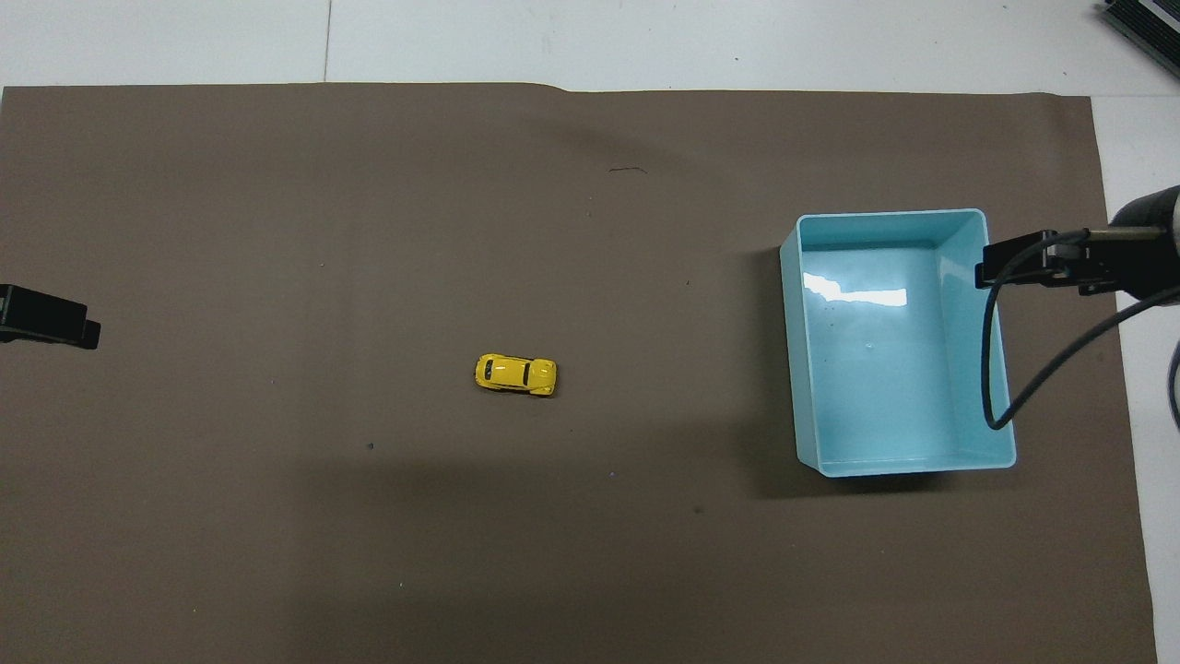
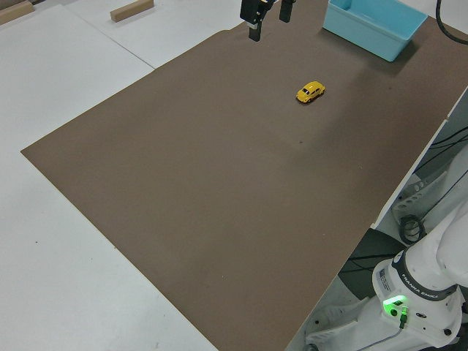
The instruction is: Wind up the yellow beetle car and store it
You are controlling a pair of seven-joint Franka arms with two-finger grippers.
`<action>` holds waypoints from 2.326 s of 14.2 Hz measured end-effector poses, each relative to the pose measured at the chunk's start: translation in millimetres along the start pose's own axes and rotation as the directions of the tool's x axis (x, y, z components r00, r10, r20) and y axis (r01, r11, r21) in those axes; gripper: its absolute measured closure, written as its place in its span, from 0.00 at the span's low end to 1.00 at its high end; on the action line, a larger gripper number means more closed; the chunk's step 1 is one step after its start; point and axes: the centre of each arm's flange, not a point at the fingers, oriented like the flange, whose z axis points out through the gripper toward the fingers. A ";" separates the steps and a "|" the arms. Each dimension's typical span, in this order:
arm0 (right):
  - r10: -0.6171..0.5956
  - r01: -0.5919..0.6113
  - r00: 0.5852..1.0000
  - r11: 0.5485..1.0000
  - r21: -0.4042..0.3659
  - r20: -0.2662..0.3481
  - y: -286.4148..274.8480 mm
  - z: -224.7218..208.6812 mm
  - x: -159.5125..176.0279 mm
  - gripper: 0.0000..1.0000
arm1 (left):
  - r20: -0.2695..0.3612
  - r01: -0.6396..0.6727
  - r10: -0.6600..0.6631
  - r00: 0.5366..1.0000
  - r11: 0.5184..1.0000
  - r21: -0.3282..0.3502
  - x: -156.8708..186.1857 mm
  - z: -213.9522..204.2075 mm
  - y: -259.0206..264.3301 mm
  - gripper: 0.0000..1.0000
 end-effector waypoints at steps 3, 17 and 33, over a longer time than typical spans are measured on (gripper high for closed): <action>-0.056 0.056 0.998 0.998 0.000 -0.004 1.4 -2.8 -0.1 0.00 | 0.001 0.000 0.000 1.000 1.000 0.000 -0.1 0.1 -0.2 0.00; -0.039 0.039 0.999 0.999 -0.004 -0.006 16.2 -7.0 -1.4 0.00 | -0.008 -0.006 0.006 1.000 1.000 0.001 0.4 -2.0 3.8 0.00; -0.026 0.025 1.000 1.000 -0.005 -0.006 24.0 -7.2 -1.0 0.00 | 0.019 -0.660 0.660 0.751 0.751 -0.018 21.1 32.1 128.3 0.00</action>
